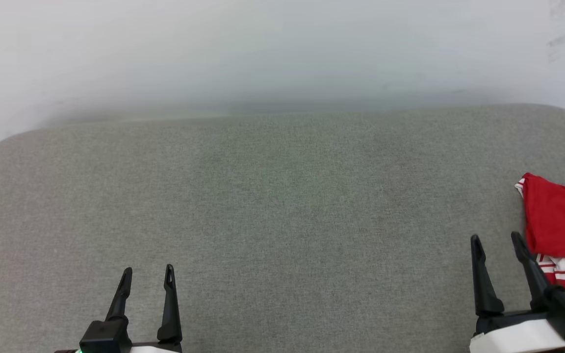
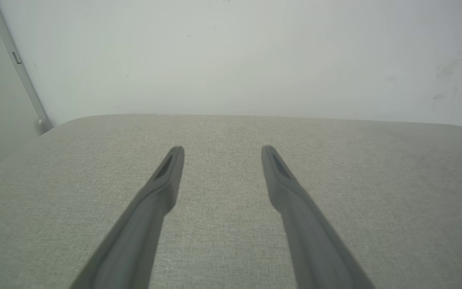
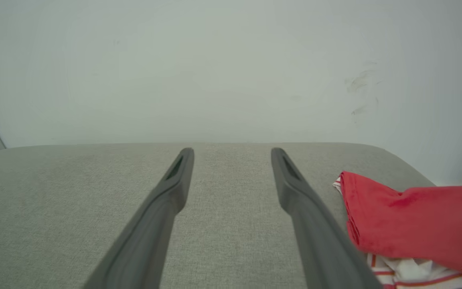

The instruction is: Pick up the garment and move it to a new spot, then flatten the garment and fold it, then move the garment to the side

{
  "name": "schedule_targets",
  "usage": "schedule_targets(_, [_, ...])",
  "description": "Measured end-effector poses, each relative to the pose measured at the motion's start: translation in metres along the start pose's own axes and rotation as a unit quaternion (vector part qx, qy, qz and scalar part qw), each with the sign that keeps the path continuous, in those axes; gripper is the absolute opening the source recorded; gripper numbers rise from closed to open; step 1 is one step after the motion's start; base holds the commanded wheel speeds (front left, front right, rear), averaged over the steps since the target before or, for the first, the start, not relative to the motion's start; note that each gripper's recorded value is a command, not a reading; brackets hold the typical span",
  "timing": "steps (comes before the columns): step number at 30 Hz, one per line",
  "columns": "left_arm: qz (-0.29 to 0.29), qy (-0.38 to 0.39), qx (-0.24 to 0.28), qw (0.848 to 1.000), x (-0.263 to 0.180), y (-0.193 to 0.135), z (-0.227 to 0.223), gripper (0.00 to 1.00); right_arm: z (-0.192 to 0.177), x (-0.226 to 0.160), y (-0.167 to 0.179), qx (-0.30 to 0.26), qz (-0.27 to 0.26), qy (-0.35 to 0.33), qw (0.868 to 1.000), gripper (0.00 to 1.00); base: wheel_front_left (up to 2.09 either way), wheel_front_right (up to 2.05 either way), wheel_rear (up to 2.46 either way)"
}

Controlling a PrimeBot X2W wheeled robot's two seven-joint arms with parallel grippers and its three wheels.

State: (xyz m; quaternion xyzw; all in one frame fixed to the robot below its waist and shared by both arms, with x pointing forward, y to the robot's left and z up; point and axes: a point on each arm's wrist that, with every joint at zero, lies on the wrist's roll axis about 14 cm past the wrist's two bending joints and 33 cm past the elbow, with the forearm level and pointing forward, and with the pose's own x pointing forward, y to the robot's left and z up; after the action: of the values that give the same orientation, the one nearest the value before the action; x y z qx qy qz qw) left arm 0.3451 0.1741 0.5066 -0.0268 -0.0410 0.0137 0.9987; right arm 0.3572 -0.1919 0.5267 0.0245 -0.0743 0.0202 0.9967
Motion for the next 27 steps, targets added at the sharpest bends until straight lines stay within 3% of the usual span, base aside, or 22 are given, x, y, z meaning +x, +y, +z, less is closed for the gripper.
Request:
schedule_targets(19, [-0.001,0.002,0.0,1.0,-0.013,0.002,-0.001,1.0,-0.007,-0.019,0.002,0.021,-0.005,0.013,1.0,1.0,0.0,0.0,0.0])
schedule_targets(20, [-0.001,0.005,0.0,1.0,-0.013,0.002,-0.002,0.0,-0.008,-0.019,0.002,0.021,-0.005,0.015,1.0,0.0,0.0,0.0,0.0])
schedule_targets(27, [0.006,0.041,-0.019,0.999,-0.02,0.004,-0.023,0.0,-0.026,-0.025,0.001,0.043,-0.012,0.045,0.998,0.0,0.0,0.0,0.0])
